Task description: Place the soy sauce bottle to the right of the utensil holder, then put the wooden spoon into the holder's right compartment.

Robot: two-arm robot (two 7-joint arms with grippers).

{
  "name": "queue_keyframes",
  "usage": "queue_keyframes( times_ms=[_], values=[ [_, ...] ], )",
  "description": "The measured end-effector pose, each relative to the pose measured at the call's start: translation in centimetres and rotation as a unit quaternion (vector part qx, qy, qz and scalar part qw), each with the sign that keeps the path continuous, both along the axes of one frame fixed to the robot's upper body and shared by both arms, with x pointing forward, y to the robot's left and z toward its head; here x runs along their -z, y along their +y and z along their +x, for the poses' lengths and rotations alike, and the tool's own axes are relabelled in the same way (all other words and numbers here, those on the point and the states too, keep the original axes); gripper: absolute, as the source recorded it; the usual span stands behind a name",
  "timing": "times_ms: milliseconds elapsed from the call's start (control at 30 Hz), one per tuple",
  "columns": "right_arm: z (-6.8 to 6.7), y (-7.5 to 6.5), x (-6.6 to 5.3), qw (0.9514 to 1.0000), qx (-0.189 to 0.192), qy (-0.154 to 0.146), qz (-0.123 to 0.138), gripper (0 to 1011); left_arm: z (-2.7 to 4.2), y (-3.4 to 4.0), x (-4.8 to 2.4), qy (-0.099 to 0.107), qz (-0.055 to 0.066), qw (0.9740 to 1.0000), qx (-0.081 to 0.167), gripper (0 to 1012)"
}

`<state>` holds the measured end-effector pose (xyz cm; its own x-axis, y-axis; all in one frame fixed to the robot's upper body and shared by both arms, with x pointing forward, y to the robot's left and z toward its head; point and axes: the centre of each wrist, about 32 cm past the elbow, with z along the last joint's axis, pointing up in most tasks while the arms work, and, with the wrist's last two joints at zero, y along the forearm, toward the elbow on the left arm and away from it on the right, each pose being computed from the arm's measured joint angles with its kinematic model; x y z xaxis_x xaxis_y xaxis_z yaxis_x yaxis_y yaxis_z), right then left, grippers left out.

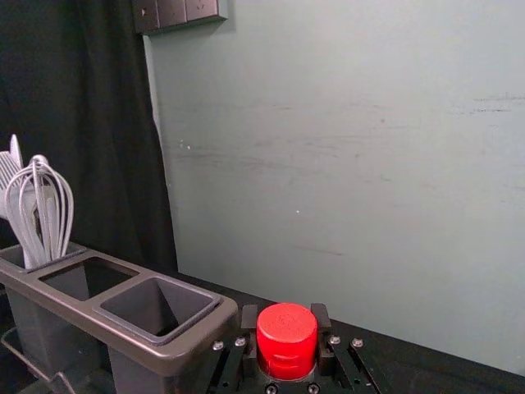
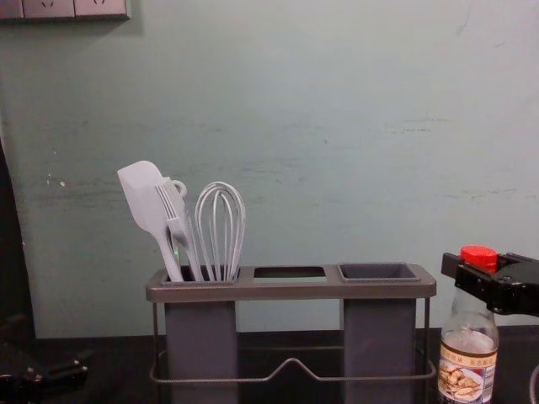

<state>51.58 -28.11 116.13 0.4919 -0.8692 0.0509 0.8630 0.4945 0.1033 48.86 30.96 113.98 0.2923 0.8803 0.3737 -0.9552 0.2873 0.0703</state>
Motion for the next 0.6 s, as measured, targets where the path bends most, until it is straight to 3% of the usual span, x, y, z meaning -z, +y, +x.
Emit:
queue_keyframes(
  times_ms=[500,567,600],
  values=[
    [-0.31,-0.12,0.57,1.0,-0.001,0.006,-0.001,386,0.0,0.0,0.0,0.0,0.0,1.0,0.0,1000],
    [-0.33,-0.17,0.6,1.0,-0.001,0.005,-0.002,400,0.0,0.0,0.0,0.0,0.0,1.0,0.0,1000],
    [-0.34,-0.19,0.6,1.0,-0.001,0.005,-0.002,456,0.0,0.0,0.0,0.0,0.0,1.0,0.0,1000]
  ],
)
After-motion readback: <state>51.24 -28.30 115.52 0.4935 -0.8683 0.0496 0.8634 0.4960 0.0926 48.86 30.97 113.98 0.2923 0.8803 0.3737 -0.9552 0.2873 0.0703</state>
